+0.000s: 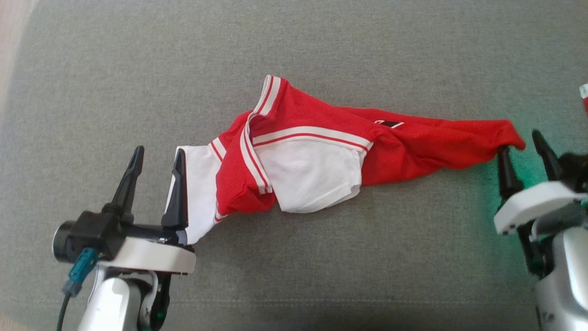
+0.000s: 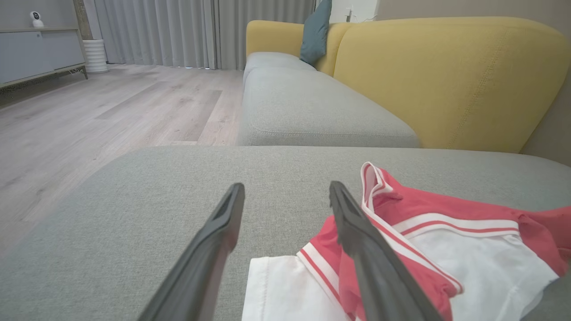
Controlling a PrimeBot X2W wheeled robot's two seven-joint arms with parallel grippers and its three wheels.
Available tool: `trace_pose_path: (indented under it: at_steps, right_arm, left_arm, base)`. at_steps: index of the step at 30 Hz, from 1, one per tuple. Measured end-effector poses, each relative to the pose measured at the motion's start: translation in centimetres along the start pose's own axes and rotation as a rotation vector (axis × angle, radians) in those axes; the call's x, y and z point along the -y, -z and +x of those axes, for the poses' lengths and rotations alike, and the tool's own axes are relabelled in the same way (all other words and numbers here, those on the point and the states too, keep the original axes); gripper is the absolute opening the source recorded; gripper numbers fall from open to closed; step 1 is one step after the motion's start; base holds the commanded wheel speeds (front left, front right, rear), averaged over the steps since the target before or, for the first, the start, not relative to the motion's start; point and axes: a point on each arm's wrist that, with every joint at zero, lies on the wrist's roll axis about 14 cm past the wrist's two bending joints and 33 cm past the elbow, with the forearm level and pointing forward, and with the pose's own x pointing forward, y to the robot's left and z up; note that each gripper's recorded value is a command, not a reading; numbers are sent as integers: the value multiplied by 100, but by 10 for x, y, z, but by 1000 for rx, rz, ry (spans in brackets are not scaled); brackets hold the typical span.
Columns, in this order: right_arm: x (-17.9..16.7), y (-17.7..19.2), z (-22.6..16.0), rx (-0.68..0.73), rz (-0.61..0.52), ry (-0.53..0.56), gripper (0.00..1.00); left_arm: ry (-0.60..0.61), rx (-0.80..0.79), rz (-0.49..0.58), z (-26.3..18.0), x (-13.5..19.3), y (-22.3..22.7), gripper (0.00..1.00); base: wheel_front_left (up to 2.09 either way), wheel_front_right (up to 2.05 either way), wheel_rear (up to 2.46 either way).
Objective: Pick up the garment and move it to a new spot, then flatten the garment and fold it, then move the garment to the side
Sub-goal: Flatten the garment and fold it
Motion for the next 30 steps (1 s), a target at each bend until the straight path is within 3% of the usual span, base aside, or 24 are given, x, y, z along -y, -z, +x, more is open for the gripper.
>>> trace_pose_path:
  at_steps: [11,22,30]
  right_arm:
    - [3,20,-47,-14,58,56,100]
    - [-36,-73,-70,299,81,-35,100]
    - [-48,-73,-82,295,105,-66,100]
  left_arm:
    - [18,24,5,0,7,-8,100]
    - [1,30,13,-12,2,-13,100]
    - [6,36,18,-16,5,-16,100]
  base:
    - [0,0,0]
    - [0,0,0]
    - [0,0,0]
